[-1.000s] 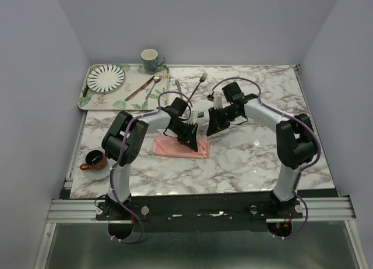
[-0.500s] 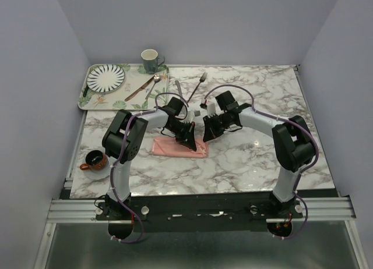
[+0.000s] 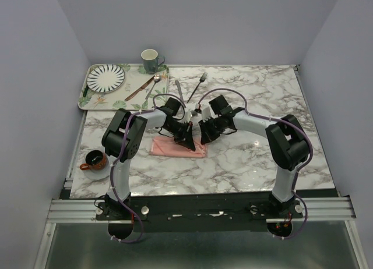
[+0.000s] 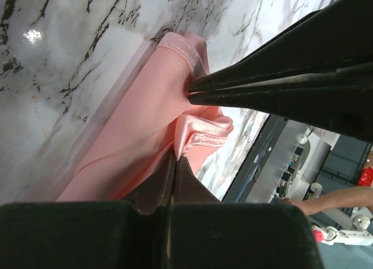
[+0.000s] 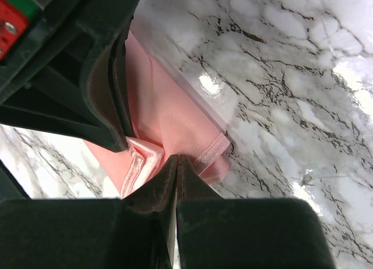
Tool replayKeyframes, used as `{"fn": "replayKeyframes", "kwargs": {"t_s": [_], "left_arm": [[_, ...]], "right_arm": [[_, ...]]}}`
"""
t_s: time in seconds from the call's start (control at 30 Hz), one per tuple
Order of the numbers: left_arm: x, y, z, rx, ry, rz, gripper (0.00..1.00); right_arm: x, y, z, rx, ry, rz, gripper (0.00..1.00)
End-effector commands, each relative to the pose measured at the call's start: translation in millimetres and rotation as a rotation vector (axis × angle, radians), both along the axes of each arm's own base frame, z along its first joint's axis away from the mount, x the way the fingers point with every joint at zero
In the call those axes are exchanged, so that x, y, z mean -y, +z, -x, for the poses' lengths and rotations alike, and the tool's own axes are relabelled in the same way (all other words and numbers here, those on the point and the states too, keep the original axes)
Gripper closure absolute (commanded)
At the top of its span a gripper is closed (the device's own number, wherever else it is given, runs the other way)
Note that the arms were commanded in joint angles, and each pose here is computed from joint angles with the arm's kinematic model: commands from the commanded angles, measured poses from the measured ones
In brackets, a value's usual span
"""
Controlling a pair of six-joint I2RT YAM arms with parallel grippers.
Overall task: Fold the napkin into a case and place the utensils inside
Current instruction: Stuff the top corner of the smaller-rectangle-folded napkin into the folded napkin.
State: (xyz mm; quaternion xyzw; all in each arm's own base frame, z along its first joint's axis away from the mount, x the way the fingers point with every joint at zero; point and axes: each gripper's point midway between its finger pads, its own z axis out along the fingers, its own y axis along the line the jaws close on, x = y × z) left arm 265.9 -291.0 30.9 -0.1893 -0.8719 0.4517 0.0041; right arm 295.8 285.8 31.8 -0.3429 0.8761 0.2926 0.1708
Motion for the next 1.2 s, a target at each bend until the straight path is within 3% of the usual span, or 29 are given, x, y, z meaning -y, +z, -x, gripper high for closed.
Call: {"fn": "replayKeyframes", "kwargs": {"t_s": [0.0,0.57,0.8,0.93,1.07,1.17], "left_arm": [[-21,-41,6,-0.035,0.021,-0.124,1.0],[-24,-42,4,-0.043,0.023,-0.119,1.0],[-25,-42,4,-0.045,0.024,-0.121,1.0],[-26,-42,2,-0.045,0.027,-0.121,1.0],[-27,-41,1,-0.042,0.03,-0.122,1.0],[-28,-41,1,-0.044,0.032,-0.125,1.0]], "right_arm": [[-2,-11,0,0.048,0.027,0.031,0.9],[-15,-3,1,0.192,0.094,0.082,0.75],[-14,-9,4,0.236,0.128,0.133,0.73],[-12,-18,5,0.249,0.138,0.171,0.82],[-10,-14,3,0.247,0.119,0.179,0.99],[-13,2,1,0.271,0.107,0.155,0.99]]}}
